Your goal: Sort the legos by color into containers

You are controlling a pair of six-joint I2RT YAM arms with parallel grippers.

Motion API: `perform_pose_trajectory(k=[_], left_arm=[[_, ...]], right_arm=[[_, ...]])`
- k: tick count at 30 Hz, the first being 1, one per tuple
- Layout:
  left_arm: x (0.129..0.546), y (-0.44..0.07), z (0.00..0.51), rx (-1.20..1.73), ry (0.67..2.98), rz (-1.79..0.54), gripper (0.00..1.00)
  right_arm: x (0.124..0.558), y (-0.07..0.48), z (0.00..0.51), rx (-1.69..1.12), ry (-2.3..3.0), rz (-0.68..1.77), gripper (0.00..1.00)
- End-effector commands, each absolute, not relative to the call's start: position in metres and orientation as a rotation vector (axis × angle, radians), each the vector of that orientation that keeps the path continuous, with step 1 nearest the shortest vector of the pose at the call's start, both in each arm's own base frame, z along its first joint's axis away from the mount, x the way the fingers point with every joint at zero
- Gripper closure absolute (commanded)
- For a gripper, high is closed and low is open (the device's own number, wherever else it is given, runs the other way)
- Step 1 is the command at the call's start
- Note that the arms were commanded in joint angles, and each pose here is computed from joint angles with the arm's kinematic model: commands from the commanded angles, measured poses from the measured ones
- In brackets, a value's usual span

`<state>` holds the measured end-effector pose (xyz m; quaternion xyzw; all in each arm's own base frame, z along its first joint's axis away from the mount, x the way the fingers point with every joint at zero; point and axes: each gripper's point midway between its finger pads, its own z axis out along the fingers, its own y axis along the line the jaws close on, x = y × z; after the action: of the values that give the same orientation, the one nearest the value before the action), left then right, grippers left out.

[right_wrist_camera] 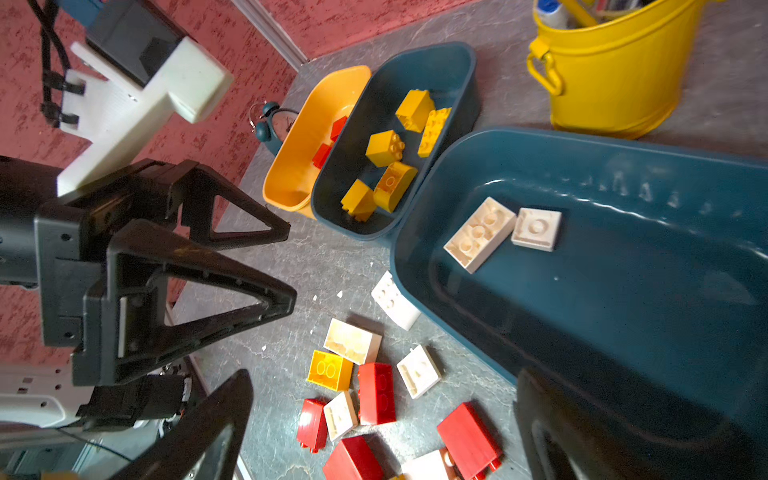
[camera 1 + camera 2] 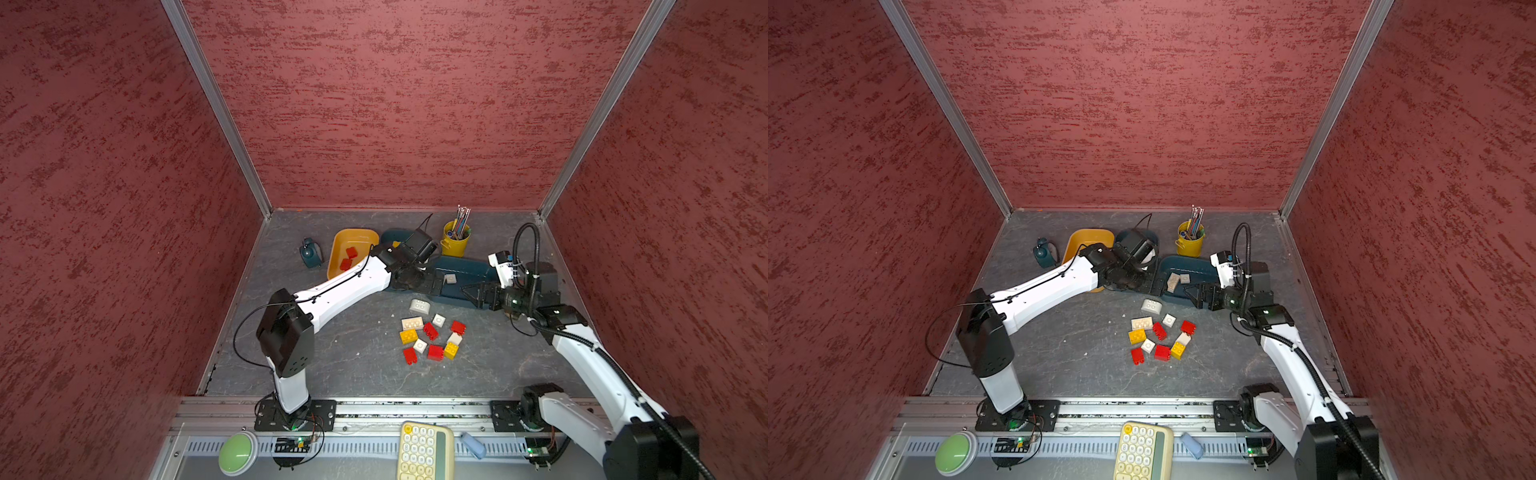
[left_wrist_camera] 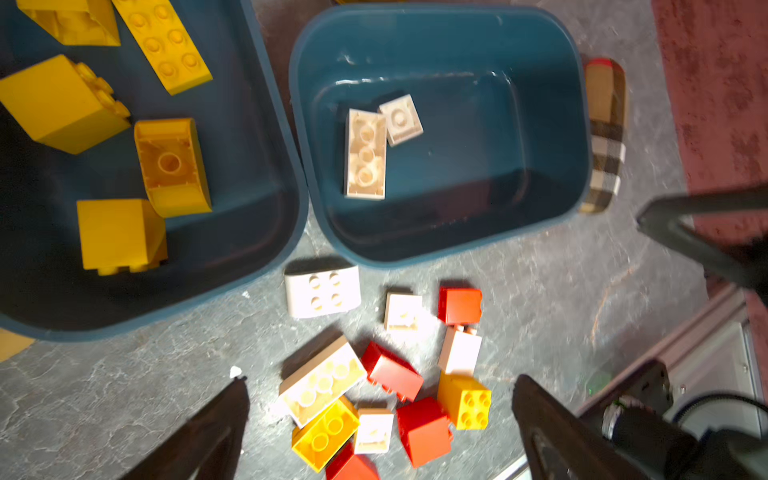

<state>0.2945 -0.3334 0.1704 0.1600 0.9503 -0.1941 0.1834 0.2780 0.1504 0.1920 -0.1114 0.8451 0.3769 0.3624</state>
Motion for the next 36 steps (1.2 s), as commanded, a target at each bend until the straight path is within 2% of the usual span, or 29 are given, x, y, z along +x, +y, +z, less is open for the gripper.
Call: perform_pose_trajectory(k=[1, 7, 17, 26, 36], left_arm=[[0.285, -0.325, 0.187, 0.509, 2.598, -0.697, 0.01], [0.271, -0.275, 0.201, 0.409, 2.503, -0.923, 0.01], [0.253, -0.201, 0.214, 0.239, 2.423, -0.994, 0.01], [0.247, -0.175, 0.210, 0.154, 2.388, -1.042, 0.01], [0.257, -0.162, 0.197, 0.088, 2.390, -1.060, 0.01]], right_arm=[[0.276, 0.170, 0.207, -0.448, 2.124, 0.954, 0.03], [0.267, 0.212, 0.184, -0.760, 2.184, 0.813, 0.09], [0.283, 0.265, 0.126, -1.140, 2.229, 0.571, 0.22], [0.301, 0.284, 0.087, -1.331, 2.242, 0.387, 0.41], [0.311, 0.284, 0.058, -1.437, 2.292, 0.199, 0.50]])
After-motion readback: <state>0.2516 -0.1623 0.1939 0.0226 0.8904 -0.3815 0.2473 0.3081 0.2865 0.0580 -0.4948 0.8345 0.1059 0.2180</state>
